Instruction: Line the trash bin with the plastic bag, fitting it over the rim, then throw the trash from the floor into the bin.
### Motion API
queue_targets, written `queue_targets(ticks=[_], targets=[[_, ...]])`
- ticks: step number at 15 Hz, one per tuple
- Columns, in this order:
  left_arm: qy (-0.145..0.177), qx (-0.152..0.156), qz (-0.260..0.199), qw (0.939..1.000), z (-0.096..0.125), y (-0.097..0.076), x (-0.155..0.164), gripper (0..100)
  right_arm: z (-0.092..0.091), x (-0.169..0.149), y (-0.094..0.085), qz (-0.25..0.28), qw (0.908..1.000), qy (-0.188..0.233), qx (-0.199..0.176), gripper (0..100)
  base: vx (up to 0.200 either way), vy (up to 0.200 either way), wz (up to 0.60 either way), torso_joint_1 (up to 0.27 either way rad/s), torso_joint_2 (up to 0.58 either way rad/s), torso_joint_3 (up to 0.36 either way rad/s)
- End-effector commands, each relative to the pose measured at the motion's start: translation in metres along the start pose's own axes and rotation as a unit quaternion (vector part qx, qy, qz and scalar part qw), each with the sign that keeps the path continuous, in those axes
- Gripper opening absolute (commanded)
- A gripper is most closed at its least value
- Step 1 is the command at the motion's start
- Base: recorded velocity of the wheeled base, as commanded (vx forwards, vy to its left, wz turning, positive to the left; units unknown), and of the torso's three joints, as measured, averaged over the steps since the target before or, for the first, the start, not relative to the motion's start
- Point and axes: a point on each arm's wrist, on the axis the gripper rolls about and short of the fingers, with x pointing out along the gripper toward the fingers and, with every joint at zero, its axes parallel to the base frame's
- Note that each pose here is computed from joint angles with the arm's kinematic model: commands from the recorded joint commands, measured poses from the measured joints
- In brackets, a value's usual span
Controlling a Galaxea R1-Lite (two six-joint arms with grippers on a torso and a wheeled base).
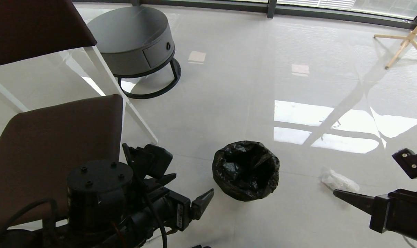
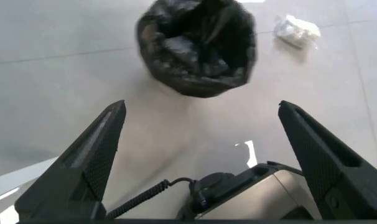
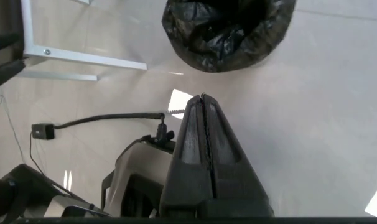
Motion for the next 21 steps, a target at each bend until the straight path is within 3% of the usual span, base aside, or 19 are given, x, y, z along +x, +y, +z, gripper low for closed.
queue_targets(ticks=[1, 10, 13, 17, 19, 21], targets=[[0.004, 0.001, 0.001, 1.0000, -0.002, 0.000, 0.002, 100, -0.001, 0.001, 0.000, -0.001, 1.0000, 0.002, -0.001, 0, 0.000, -0.200, 0.00, 0.002, 0.00, 0.002], [0.012, 0.001, 0.000, 0.9999, -0.005, -0.001, 0.006, 100, -0.008, 0.001, -0.009, -0.024, 0.9996, 0.015, -0.005, 0, 0.000, -0.200, 0.00, 0.003, 0.00, 0.002], [0.017, 0.003, 0.000, 0.9998, -0.006, -0.002, 0.010, 100, -0.010, 0.013, -0.026, -0.066, 0.9971, 0.038, 0.002, 0, 0.000, -0.200, 0.00, 0.004, 0.00, 0.001], [0.021, 0.002, -0.002, 0.9998, -0.008, -0.002, 0.012, 100, -0.017, 0.032, -0.045, -0.097, 0.9913, 0.080, -0.040, 0, 0.000, -0.200, 0.00, -0.001, 0.00, 0.002], [0.024, -0.001, -0.001, 0.9997, -0.009, -0.002, 0.013, 100, -0.023, 0.045, -0.056, -0.112, 0.9856, 0.105, -0.070, 0, 0.200, -0.200, 0.00, 0.002, 0.00, 0.002], [0.006, -0.017, -0.003, 0.9998, -0.010, -0.004, 0.020, 100, -0.028, 0.061, -0.066, -0.130, 0.9807, 0.116, -0.088, 0, 0.100, -0.100, 0.00, 0.001, 0.00, -0.001]])
